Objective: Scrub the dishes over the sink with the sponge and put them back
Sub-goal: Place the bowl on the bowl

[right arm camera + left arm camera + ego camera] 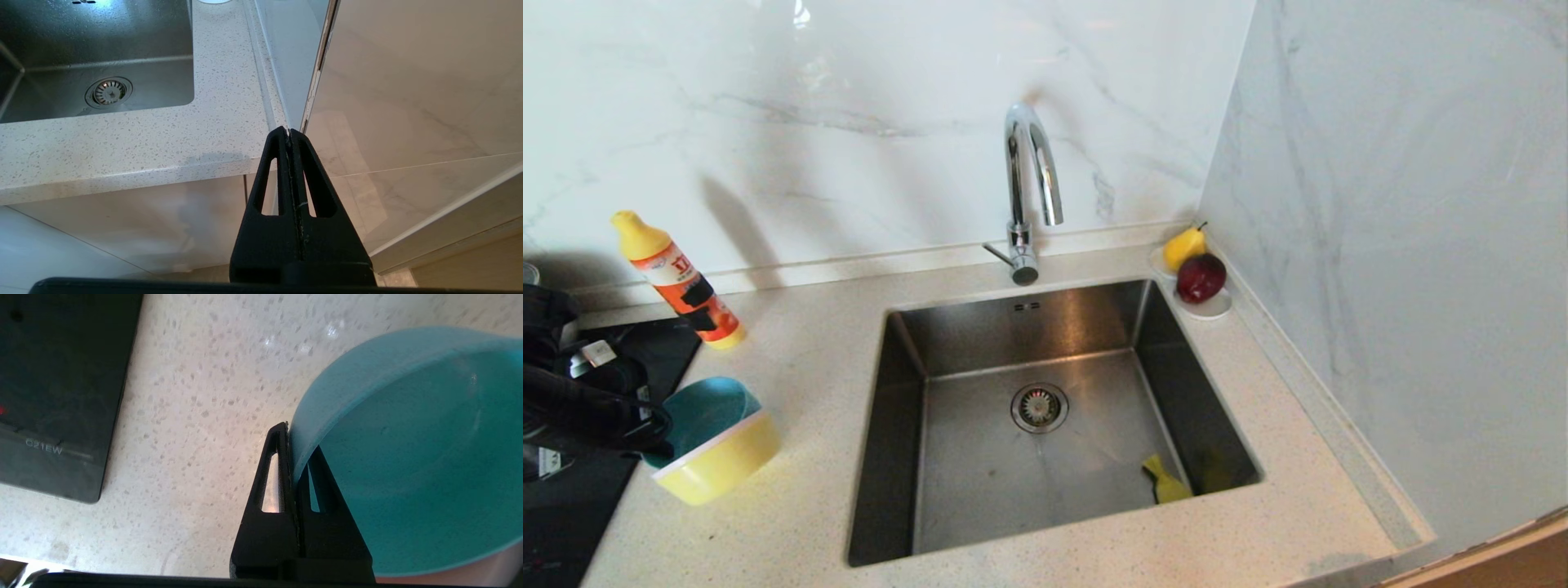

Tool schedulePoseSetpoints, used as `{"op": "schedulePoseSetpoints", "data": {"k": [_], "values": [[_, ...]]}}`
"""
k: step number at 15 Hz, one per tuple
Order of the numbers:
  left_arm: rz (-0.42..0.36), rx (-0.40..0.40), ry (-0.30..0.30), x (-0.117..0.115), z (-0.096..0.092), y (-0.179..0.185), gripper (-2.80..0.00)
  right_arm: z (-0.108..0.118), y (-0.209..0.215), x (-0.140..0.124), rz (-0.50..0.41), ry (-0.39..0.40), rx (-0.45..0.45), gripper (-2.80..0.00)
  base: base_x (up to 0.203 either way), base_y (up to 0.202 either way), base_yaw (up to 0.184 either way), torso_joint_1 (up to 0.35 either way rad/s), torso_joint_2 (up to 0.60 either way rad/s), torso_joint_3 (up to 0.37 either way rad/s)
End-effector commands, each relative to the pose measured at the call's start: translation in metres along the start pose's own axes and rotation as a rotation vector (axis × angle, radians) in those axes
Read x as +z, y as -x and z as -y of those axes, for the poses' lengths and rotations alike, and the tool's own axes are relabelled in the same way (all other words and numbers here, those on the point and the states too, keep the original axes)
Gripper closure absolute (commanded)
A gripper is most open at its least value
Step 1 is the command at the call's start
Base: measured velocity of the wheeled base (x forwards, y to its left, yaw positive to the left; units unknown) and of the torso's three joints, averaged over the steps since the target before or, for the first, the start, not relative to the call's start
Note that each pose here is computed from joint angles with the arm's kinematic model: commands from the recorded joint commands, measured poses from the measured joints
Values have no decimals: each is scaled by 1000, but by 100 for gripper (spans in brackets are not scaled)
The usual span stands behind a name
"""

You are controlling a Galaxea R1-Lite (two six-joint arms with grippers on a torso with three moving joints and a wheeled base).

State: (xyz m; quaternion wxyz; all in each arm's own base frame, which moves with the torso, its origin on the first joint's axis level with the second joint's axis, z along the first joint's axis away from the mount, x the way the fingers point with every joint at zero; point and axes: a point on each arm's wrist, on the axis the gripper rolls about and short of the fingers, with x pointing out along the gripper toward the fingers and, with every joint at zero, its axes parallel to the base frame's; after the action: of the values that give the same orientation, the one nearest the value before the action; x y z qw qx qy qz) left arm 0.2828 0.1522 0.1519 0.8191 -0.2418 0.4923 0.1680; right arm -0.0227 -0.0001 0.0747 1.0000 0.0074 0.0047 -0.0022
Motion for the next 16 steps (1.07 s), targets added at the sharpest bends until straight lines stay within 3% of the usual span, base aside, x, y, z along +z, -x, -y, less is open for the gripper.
{"op": "schedulePoseSetpoints", "data": {"k": [1, 13, 16], "values": [[1, -2, 1, -1, 0, 1, 0, 0, 0, 0, -1, 0, 0, 0, 0, 0, 0, 0, 0, 0], [88, -25, -17, -7, 9, 40, 0, 0, 0, 0, -1, 0, 0, 0, 0, 0, 0, 0, 0, 0], [51, -39, -52, -21, 21, 48, 0, 0, 0, 0, -1, 0, 0, 0, 0, 0, 0, 0, 0, 0]]}}
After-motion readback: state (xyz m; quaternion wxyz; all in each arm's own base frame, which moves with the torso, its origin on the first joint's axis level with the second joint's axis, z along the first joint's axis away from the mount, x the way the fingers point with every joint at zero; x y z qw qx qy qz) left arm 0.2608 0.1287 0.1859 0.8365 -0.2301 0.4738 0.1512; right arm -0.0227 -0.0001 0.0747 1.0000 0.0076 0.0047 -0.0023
